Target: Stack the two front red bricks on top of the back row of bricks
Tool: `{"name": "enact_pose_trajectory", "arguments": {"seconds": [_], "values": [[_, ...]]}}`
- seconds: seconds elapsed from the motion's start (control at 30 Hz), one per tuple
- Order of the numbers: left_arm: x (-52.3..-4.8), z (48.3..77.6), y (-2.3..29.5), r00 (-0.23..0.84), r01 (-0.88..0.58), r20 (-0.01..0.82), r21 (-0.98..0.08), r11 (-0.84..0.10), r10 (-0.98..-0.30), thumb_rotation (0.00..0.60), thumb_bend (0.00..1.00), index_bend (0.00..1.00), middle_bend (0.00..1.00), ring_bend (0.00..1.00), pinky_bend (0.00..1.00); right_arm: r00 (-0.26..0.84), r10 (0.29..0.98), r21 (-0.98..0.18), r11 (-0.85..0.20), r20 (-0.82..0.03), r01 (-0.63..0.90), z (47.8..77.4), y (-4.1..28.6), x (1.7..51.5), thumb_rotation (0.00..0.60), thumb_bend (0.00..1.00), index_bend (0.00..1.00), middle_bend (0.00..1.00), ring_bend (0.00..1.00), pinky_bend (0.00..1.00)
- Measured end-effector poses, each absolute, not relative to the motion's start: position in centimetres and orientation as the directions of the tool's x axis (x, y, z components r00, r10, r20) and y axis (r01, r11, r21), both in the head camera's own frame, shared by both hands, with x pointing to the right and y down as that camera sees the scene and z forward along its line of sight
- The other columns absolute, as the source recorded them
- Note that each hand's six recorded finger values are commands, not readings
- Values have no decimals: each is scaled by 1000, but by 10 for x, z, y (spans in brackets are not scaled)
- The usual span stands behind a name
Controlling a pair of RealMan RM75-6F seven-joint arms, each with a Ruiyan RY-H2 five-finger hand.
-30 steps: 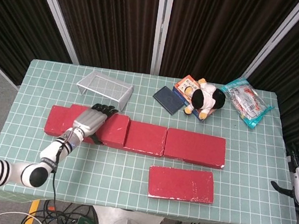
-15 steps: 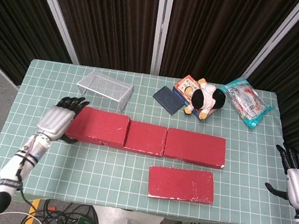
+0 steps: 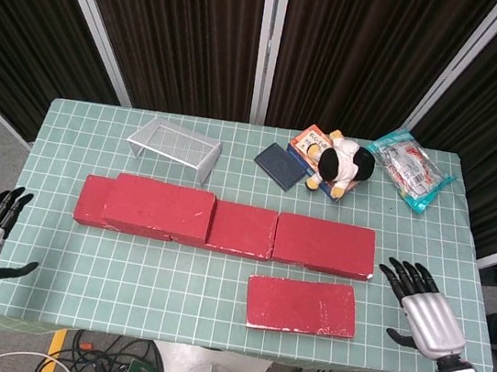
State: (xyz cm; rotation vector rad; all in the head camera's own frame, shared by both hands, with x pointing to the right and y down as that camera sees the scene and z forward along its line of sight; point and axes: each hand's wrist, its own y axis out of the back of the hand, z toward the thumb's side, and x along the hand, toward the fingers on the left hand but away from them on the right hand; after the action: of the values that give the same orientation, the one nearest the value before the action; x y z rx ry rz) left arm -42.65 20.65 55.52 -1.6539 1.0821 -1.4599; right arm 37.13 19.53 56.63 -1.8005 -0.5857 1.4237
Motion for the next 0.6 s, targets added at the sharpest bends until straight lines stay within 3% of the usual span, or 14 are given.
{"name": "enact_pose_trajectory", "arguments": {"seconds": [0.6], "values": [[-454,566,234,32,-233,459,-861,-453,-888,600,26,12,0,0,0,395,597,-690,-708,-698,-150,616,219,288,600,0,0,0,0,0]]}}
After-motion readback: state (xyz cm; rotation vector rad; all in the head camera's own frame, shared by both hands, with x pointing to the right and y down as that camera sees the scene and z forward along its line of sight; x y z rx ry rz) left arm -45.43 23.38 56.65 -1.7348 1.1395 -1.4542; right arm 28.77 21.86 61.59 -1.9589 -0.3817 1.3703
